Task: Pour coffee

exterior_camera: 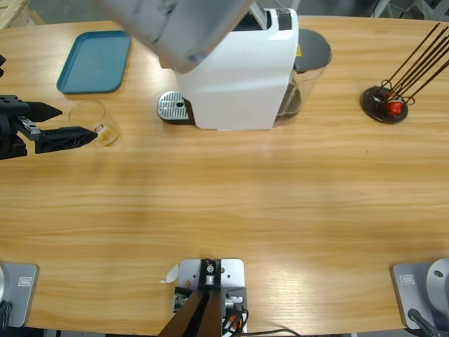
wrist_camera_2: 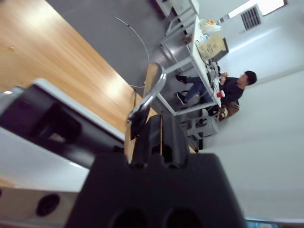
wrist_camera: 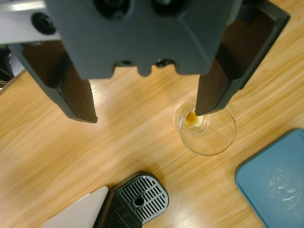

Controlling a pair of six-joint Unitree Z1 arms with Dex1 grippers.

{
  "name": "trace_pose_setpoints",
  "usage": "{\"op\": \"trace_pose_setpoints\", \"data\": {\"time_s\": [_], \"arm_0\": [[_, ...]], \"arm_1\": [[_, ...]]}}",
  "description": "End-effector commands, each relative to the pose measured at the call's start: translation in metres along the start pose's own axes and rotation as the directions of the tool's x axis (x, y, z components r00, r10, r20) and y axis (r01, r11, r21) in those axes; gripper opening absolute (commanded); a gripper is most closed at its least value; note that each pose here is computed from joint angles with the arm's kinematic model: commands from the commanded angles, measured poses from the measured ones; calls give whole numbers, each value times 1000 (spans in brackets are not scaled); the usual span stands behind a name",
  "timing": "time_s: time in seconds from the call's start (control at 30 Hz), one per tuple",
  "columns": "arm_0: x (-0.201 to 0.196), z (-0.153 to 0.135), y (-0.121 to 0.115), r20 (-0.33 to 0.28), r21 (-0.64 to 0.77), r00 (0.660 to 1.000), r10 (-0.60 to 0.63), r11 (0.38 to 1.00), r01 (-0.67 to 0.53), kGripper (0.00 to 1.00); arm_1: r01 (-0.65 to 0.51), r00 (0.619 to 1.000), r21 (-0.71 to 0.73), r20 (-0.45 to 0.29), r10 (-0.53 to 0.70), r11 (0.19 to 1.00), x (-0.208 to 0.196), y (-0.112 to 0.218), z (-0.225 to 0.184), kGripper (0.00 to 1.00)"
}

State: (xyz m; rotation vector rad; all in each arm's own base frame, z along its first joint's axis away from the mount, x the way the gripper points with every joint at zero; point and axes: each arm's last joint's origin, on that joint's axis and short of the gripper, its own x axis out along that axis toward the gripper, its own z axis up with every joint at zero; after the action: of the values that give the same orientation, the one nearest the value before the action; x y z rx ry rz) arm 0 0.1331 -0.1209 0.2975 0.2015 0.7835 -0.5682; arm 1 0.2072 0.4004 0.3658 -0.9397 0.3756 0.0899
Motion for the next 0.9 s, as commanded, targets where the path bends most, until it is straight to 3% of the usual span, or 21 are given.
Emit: {"op": "trace_pose_setpoints", "data": {"time_s": [0.03,0.9], "arm_0": [[12,-9,-2,-55,9,998,12,1000,-12,895],[11,-10,-1,-57,1,998,13,1000,-13,895]], "arm_1": [[-129,991,-143,-51,123,981,10,92,-4,0],[-169,980,-152,-133,150,974,36,120,-15,0]]}}
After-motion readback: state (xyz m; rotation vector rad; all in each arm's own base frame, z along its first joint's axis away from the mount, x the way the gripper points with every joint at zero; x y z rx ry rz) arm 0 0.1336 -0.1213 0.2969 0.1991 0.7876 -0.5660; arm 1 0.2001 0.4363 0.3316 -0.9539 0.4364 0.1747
